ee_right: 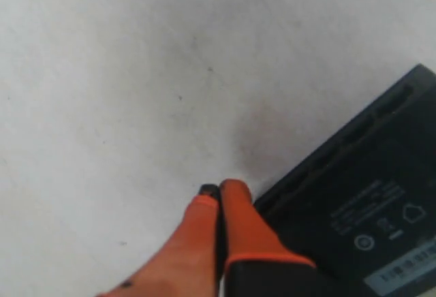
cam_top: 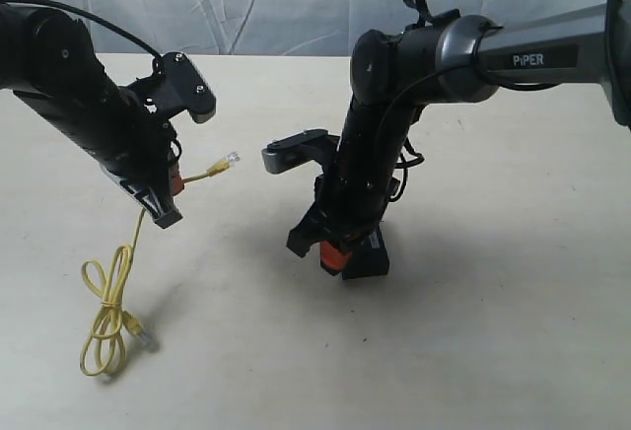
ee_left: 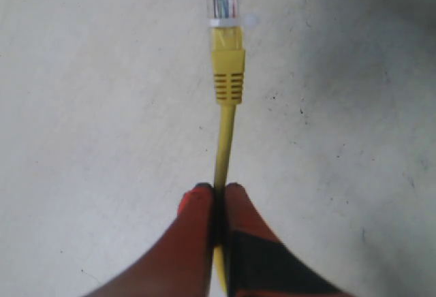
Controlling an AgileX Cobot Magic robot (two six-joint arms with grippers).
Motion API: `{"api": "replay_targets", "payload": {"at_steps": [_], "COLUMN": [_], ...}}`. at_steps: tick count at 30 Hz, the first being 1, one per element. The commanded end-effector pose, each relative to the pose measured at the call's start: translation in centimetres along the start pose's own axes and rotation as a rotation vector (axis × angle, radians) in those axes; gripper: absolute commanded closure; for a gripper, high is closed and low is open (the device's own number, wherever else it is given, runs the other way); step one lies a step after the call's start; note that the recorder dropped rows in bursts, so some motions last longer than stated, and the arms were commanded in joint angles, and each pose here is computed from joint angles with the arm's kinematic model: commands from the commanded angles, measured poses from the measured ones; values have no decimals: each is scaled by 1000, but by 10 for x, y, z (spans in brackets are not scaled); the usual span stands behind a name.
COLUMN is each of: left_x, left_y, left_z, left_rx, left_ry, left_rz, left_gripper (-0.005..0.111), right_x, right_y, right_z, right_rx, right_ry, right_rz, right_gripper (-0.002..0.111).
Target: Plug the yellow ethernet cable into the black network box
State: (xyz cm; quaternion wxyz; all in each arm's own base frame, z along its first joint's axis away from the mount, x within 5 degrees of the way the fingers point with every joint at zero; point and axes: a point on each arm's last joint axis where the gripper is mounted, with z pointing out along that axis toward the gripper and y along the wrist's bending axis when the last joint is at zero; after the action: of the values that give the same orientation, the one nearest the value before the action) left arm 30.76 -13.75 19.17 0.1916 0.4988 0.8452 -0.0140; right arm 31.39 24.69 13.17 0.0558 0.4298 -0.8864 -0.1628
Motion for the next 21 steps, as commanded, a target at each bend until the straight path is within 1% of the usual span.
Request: {"api": "replay_targets", "payload": {"at_steps": [1, 4, 7, 9, 12, 14, 17, 18, 21], "left_x": [1, 1, 1, 2, 5, 5, 0, -2, -9], "left_y": [-1, -1, -3, -5, -9, -12, -20, -24, -33], "left_z": [1, 1, 1, 1, 0, 0, -1, -1, 4], "left_rx": [3, 4, 21, 42, 86, 124, 205, 225, 227], "left_ry": [-1, -2, -1, 17, 50, 56, 2, -9, -10], "left_rz": [-10, -12, -28, -27, -23, -12, -7, 15, 83], "left_gripper": [107, 107, 107, 107, 107, 107, 107, 107, 107], "right_x": [0, 1, 6, 12, 26, 35, 52, 58, 75], "right_y": [6, 13, 10, -1, -24, -38, -55, -61, -74], "right_z": [-14, -35, -61, -80, -106, -116, -115, -109, -88], "right_rx": [16, 29, 29, 5, -32, -37, -63, -77, -122], "right_ry": [-39, -92, -163, -225, -307, -354, -418, -438, -487], "right_rz": [-14, -27, -2, 56, 154, 202, 264, 285, 340], "right_gripper": [109, 109, 109, 109, 109, 109, 109, 109, 109]}}
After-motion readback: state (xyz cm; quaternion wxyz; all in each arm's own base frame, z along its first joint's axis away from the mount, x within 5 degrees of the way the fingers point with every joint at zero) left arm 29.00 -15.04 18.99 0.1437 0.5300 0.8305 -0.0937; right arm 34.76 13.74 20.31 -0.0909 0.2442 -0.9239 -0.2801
